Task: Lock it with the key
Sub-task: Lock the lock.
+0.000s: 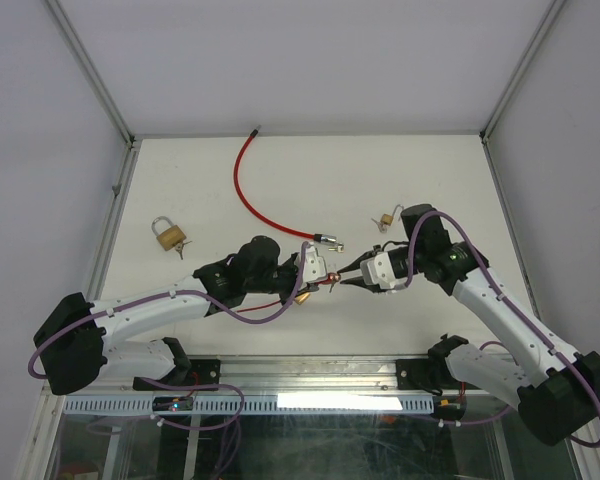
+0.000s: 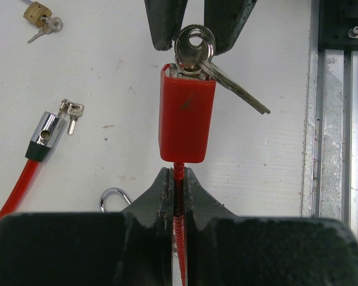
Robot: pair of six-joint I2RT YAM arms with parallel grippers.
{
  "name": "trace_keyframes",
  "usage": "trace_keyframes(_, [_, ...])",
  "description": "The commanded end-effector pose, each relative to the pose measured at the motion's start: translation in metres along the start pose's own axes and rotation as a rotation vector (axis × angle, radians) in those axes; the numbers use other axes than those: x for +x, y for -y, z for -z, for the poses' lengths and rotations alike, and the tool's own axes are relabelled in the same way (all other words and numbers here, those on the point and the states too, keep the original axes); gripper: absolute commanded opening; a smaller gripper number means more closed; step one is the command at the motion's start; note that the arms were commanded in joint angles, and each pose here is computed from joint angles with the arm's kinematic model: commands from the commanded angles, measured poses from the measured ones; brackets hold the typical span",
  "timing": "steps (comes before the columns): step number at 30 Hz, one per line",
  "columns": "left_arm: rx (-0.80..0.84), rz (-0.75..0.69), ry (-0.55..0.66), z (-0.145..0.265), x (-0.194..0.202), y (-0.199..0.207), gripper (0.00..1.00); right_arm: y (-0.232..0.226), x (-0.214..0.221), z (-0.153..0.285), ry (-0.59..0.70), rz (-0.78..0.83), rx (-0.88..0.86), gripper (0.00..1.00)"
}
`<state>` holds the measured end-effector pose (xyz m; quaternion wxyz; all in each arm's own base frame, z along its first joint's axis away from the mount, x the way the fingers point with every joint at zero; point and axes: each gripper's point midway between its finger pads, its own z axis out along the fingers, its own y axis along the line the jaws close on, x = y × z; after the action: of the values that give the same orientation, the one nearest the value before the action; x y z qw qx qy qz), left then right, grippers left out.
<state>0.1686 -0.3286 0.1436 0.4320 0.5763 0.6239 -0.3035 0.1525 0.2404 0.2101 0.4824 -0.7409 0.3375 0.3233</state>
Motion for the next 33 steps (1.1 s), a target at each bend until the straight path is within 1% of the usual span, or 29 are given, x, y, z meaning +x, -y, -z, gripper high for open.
trace_keyframes(1, [-0.02,-0.038,0.134,0.004,-0.041,-0.01,0.0,-0.001,-0.006,-0.003,0.038,0.008,-0.008,0.26])
trace_keyframes(11, [-0.04,-0.042,0.139,0.005,-0.041,-0.012,0.0,-0.001,-0.006,-0.003,0.034,-0.022,-0.008,0.08])
trace_keyframes(17, [-0.05,-0.04,0.147,0.006,-0.04,-0.013,0.0,-0.002,-0.007,-0.002,0.034,-0.045,-0.003,0.07])
trace_keyframes(21, [-0.056,-0.038,0.147,0.006,-0.039,-0.013,0.0,-0.001,-0.008,-0.001,0.039,-0.059,-0.001,0.08])
trace_keyframes(25, [-0.063,-0.038,0.155,0.007,-0.04,-0.014,0.0,-0.001,-0.008,0.0,0.038,-0.064,0.004,0.14])
trace_keyframes(28, [-0.066,-0.038,0.166,0.009,-0.041,-0.014,0.0,-0.001,-0.007,0.002,0.037,-0.066,0.012,0.22])
trace_keyframes(33, [-0.068,-0.036,0.176,0.01,-0.04,-0.013,0.0,0.001,-0.01,0.007,0.05,-0.069,0.027,0.27])
